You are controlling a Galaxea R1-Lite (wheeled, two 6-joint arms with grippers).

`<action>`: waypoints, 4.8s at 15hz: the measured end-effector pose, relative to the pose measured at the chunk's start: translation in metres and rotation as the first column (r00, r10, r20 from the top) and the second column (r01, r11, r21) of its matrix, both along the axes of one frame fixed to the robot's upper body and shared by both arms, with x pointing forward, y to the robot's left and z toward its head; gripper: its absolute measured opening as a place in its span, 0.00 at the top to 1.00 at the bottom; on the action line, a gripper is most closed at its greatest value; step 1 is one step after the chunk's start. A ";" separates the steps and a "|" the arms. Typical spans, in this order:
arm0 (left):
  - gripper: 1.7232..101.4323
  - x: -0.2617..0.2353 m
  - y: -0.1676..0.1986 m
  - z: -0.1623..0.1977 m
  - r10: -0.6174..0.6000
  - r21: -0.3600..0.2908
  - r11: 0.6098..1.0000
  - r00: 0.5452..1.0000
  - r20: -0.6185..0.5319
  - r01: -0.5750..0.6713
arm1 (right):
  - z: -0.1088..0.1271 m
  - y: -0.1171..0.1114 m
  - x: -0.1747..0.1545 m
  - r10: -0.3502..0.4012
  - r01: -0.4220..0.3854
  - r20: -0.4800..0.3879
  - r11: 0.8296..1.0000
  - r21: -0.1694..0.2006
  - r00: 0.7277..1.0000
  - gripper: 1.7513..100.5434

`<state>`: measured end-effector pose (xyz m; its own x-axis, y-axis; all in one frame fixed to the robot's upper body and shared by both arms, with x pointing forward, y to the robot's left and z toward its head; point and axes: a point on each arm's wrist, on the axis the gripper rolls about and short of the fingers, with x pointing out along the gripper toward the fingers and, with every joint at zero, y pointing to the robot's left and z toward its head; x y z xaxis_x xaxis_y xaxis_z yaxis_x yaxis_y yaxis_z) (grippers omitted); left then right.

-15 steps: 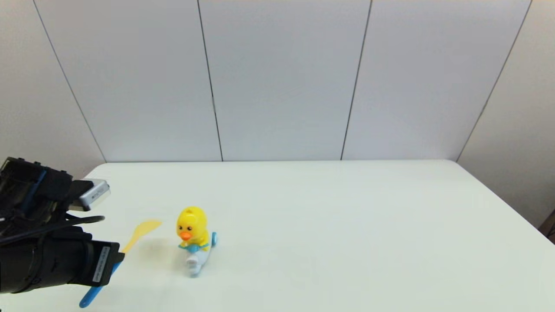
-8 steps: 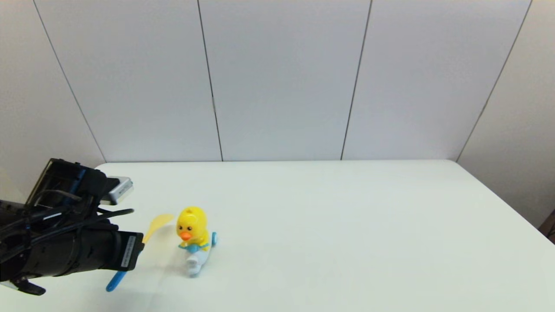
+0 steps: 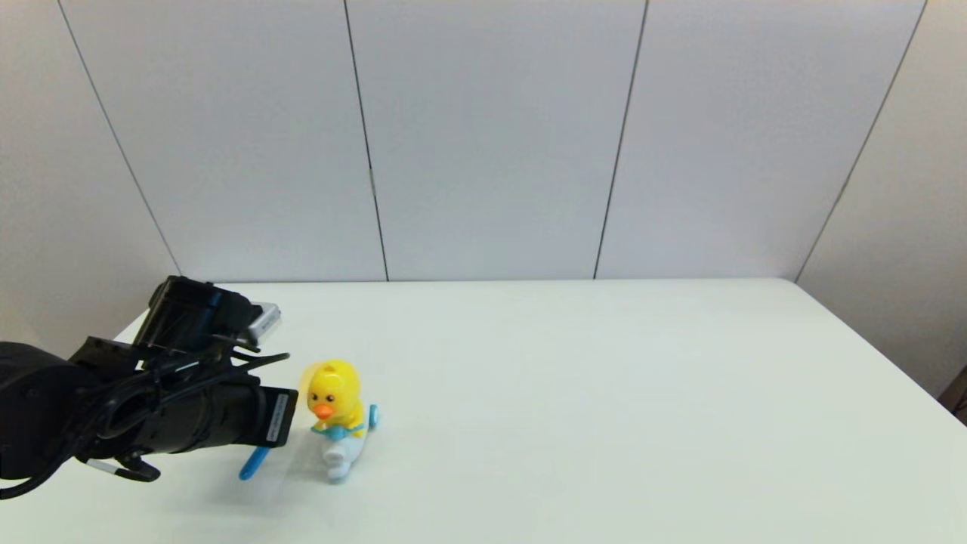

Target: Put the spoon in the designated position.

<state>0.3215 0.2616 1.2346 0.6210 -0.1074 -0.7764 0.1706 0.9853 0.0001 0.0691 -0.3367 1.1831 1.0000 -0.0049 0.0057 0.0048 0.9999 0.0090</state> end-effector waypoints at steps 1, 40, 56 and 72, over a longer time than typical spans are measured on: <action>0.92 0.002 -0.002 -0.002 -0.003 0.001 1.000 1.000 -0.005 0.003 | 0.000 0.000 0.000 0.000 0.000 0.000 1.000 0.000 1.000 0.03; 0.57 0.014 0.013 -0.008 0.069 0.010 0.998 0.997 -0.033 -0.069 | 0.000 0.000 0.000 0.000 0.000 0.000 1.000 0.000 1.000 0.03; 0.11 -0.035 0.048 0.108 0.164 -0.044 0.986 0.960 0.225 -0.159 | 0.000 0.000 0.000 0.000 0.000 0.000 1.000 0.000 1.000 0.03; 0.05 -0.188 0.070 0.042 0.081 0.016 0.993 0.774 0.629 -0.117 | 0.000 0.000 0.000 0.000 0.000 0.000 1.000 0.000 1.000 0.03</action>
<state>0.1337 0.3321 1.2764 0.9765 0.0103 -0.2152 0.0167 0.9922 0.1233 0.0691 -0.3367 1.1831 1.0000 -0.0049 0.0057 0.0048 0.9999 0.0092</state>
